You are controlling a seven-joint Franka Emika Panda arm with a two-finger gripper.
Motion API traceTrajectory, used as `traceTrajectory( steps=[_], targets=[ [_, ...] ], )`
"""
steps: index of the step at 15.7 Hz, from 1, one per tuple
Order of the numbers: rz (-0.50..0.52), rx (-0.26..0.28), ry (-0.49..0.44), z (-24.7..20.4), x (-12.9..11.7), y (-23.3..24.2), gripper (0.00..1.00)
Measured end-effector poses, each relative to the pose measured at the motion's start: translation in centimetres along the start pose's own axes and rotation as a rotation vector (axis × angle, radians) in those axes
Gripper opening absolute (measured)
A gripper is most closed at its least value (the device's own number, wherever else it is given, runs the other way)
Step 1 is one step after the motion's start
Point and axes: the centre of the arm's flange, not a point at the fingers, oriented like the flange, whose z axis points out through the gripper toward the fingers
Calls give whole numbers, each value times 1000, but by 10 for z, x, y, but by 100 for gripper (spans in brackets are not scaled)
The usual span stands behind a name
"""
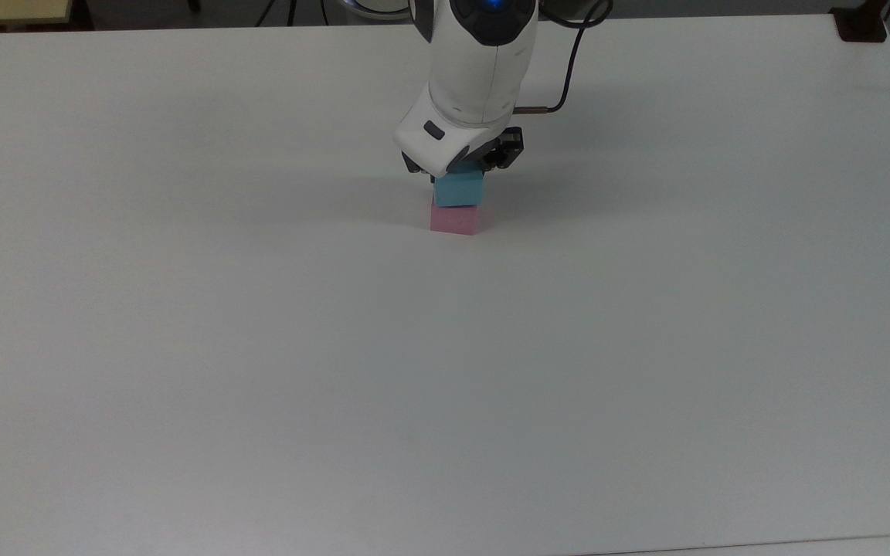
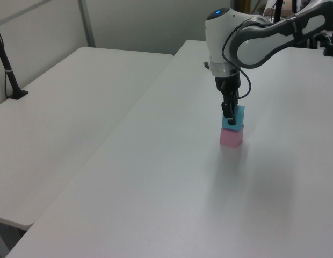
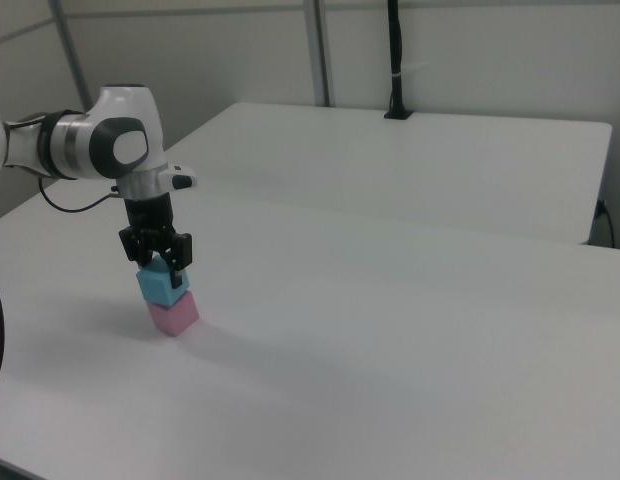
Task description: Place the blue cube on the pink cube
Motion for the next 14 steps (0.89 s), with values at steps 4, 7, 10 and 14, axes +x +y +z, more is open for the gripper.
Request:
traceTrajectory(
  steps=[4,7,10,14],
  targets=[
    [7,0,-2,0,0,0,96],
    [79,-4,-14,-5,-3,1,100],
    [109,-27,0,-49,-20,11,100],
    [160,-6,44,-135,-74,65,100]
  ],
)
